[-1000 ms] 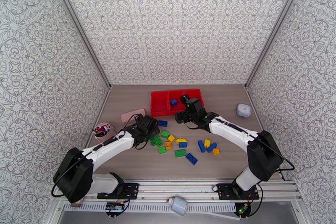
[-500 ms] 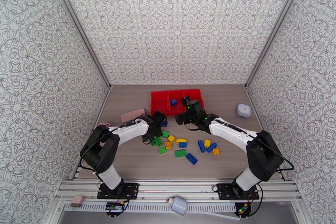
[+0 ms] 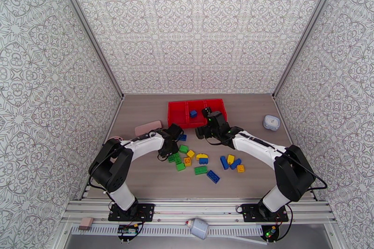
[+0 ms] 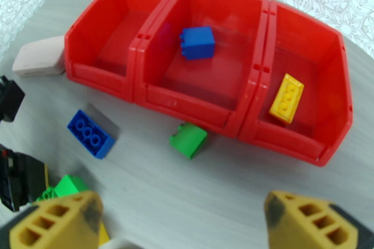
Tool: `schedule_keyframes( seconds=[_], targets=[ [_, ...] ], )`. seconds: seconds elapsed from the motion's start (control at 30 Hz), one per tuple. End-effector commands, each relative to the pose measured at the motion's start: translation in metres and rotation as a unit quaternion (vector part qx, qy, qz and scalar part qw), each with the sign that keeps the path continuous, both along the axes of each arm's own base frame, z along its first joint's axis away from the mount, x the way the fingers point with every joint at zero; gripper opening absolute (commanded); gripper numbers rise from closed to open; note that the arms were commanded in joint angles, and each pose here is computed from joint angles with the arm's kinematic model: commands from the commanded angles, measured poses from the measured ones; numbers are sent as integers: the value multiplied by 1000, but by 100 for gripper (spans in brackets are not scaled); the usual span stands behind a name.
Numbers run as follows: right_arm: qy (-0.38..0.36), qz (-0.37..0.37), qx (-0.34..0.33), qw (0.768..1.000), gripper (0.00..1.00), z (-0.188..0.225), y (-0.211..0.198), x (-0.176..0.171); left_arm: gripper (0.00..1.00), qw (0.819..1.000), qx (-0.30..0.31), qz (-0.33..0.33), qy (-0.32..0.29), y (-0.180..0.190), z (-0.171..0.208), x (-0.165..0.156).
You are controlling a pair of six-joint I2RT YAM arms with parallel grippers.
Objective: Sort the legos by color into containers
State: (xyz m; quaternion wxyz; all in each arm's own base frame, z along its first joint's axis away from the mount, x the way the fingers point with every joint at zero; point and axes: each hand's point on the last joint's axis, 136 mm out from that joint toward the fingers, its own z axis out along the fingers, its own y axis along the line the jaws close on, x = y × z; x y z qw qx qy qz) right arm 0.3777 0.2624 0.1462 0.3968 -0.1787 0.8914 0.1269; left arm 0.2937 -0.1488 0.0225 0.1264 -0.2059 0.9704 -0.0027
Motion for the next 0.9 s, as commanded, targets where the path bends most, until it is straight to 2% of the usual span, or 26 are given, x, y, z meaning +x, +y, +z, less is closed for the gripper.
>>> schedule_keyframes(
  seconds=[0.0,0.2,0.3,0.53,0.87],
  targets=[
    [0,-11,3,1000,93,1,-1,0,32,1000,-10,-1,-7,1,5,-1],
    [-6,-10,17,1000,93,14,0,-2,30,998,-16,-4,-54,2,32,8],
    [-14,-7,30,999,92,23,2,-3,27,995,-27,-15,-98,-3,51,22],
    [-19,-3,64,998,91,34,9,-4,25,982,-53,-17,-181,-16,90,81],
    [-17,-7,64,998,91,28,5,-7,26,975,2,-30,-220,-14,114,155]
  ],
)
